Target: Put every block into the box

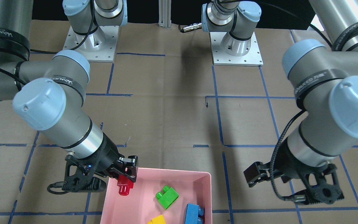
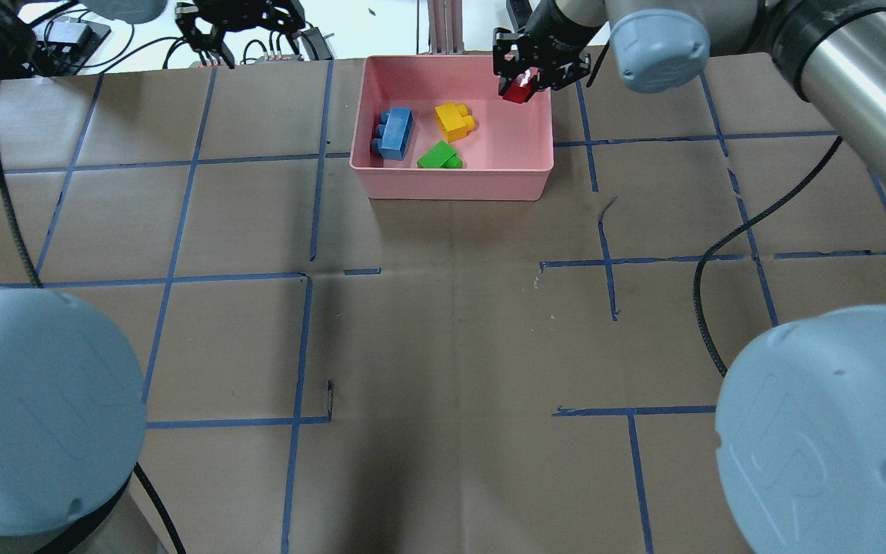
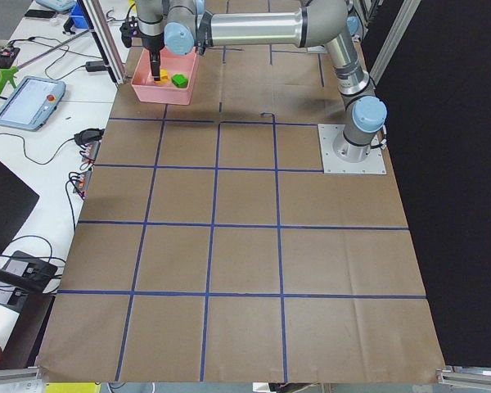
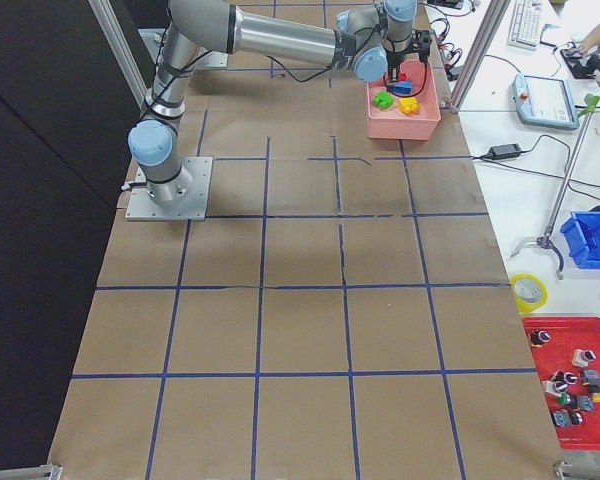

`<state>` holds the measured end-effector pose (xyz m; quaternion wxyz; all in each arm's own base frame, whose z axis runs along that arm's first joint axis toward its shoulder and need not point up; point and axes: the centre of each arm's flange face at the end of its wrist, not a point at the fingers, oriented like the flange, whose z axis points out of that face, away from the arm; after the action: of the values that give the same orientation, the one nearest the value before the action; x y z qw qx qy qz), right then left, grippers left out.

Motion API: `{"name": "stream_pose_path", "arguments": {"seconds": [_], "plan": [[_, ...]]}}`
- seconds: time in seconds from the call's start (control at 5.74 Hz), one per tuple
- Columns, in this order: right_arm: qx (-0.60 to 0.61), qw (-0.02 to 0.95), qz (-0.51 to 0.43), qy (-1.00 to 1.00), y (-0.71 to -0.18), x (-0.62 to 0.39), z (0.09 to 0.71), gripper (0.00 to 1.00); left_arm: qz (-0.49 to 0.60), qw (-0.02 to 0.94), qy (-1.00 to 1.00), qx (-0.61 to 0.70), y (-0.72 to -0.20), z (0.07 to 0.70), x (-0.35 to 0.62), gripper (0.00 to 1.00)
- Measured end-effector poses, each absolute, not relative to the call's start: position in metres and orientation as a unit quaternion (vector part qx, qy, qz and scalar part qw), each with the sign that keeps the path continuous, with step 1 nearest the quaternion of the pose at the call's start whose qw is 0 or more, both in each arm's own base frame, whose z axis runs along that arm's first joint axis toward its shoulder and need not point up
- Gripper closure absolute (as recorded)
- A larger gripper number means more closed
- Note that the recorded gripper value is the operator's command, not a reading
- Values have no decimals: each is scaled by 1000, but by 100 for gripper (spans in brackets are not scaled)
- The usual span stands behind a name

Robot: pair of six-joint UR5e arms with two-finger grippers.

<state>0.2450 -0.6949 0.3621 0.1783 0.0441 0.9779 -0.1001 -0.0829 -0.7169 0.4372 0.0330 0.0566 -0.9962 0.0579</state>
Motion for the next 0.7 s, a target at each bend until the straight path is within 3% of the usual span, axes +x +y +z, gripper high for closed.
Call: {"name": "stream_pose_path", "arguments": {"seconds": [0.17, 0.7], "plan": [[42, 184, -112, 976, -701, 267, 353, 1, 47, 30, -997, 54, -677, 457, -59, 0], [34, 177, -105, 978, -704, 280, 353, 0, 35, 34, -997, 56, -557, 491, -89, 0]]}}
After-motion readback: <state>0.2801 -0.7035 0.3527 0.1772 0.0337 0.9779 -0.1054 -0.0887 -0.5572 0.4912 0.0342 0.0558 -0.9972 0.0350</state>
